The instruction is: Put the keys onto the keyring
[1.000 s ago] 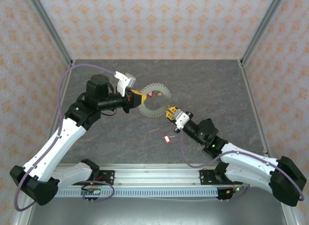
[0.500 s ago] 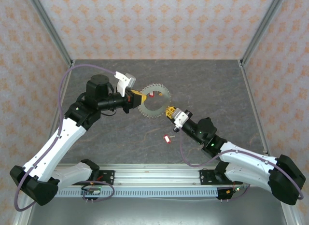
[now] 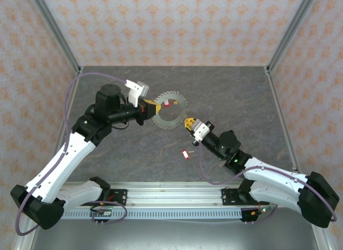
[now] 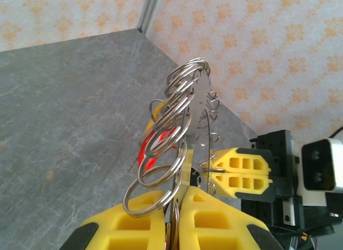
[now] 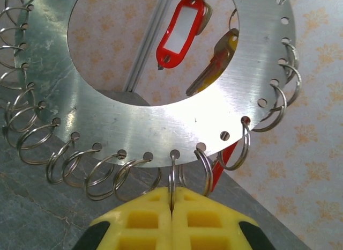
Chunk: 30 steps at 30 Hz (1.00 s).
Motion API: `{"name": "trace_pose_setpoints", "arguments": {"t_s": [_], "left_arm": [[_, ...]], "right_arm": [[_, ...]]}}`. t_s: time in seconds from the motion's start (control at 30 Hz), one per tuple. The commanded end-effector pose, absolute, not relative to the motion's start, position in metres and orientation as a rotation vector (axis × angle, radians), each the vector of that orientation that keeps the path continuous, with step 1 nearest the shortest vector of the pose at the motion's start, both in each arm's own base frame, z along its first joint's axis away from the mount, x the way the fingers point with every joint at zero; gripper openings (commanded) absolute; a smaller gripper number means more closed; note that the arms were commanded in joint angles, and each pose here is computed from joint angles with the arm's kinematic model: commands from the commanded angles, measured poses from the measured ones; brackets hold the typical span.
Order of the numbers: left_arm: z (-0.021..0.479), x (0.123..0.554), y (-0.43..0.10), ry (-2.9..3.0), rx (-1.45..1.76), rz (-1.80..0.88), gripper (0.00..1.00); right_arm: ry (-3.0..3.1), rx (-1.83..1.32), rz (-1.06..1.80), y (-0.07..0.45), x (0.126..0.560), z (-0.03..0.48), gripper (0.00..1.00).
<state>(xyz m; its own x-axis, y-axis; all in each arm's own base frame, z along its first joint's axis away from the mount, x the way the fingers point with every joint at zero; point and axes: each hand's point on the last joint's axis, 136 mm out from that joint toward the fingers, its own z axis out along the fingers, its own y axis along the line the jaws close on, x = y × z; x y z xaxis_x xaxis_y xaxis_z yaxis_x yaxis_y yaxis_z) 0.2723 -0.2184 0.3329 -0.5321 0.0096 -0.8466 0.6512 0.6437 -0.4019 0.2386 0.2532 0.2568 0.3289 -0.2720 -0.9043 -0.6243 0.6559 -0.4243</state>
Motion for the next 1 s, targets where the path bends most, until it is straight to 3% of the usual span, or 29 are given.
{"name": "trace_pose_setpoints", "arguments": {"t_s": [0.0, 0.2, 0.33, 0.43, 0.5, 0.97], "left_arm": [[0.344, 0.283, -0.212, 1.929, 0.413, -0.888, 0.00], [0.323, 0.289, -0.213, 2.007, 0.345, -0.918, 0.02], [0.301, 0.296, -0.205, 2.088, 0.241, -0.874, 0.21], [0.286, 0.300, -0.206, 2.124, 0.185, -0.894, 0.21], [0.273, 0.304, -0.204, 2.157, 0.122, -0.894, 0.29], [0.164, 0.326, -0.196, 2.287, -0.210, -0.877, 0.38]], "right_arm": [[1.240, -0.807, 0.324, 0.253, 0.239, 0.278, 0.00], [1.258, -0.805, 0.361, 0.256, 0.238, 0.277, 0.00], [1.281, -0.806, 0.384, 0.257, 0.239, 0.275, 0.00], [1.316, -0.837, 0.411, 0.260, 0.239, 0.267, 0.00], [1.354, -0.859, 0.417, 0.262, 0.241, 0.260, 0.00], [1.665, -0.910, 0.277, 0.260, 0.287, 0.197, 0.00]]}}
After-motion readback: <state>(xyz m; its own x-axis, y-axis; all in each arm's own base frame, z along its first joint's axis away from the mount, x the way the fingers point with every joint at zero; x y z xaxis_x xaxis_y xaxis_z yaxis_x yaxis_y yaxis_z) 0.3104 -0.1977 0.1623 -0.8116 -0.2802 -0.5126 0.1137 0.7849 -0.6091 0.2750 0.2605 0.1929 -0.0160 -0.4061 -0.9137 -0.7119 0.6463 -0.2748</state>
